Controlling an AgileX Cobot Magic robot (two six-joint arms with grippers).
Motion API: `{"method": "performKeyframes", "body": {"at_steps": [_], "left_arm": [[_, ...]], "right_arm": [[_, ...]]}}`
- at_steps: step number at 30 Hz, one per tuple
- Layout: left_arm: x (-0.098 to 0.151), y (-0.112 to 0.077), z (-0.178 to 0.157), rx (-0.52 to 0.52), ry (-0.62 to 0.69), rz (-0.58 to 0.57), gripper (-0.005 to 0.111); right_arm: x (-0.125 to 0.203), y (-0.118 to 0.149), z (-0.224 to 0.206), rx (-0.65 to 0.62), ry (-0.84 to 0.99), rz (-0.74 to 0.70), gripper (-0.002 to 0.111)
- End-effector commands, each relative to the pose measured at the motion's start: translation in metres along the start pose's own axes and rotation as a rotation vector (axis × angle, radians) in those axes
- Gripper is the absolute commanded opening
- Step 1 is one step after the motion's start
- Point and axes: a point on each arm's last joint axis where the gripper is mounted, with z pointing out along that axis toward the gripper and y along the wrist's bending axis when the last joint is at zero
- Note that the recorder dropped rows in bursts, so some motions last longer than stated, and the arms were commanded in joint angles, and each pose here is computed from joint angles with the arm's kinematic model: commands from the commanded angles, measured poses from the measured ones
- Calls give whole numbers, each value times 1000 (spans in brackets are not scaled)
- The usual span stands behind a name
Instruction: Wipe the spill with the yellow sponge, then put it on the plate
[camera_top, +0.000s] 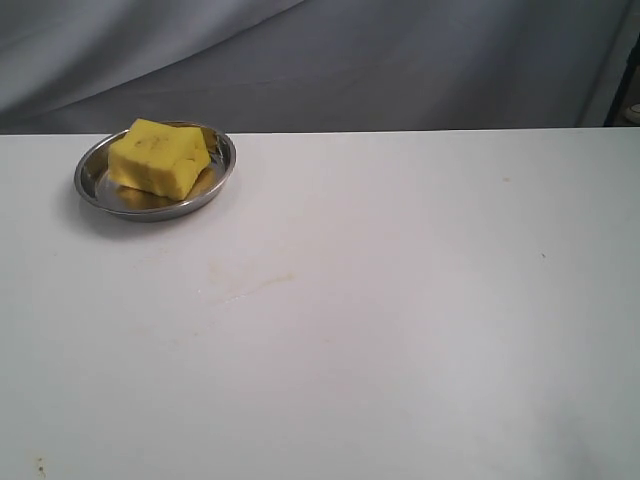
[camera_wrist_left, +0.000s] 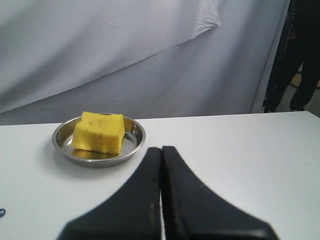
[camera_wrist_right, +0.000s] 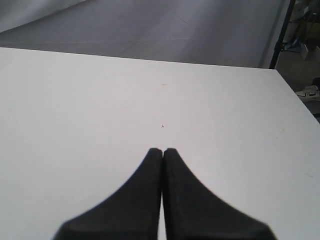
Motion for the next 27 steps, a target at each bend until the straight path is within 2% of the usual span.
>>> {"method": "performKeyframes", "body": {"at_steps": [1,12,27], "left_arm": [[0,1,1,-5,-7,7,0],[0,1,0,-6,-14,10,0],[-23,9,-10,-158,-285,221,0]], "right_arm": [[1,0,0,-2,-2,2,0],[1,0,0,-2,-2,2,0],[1,0,0,-2,-2,2,0]]}}
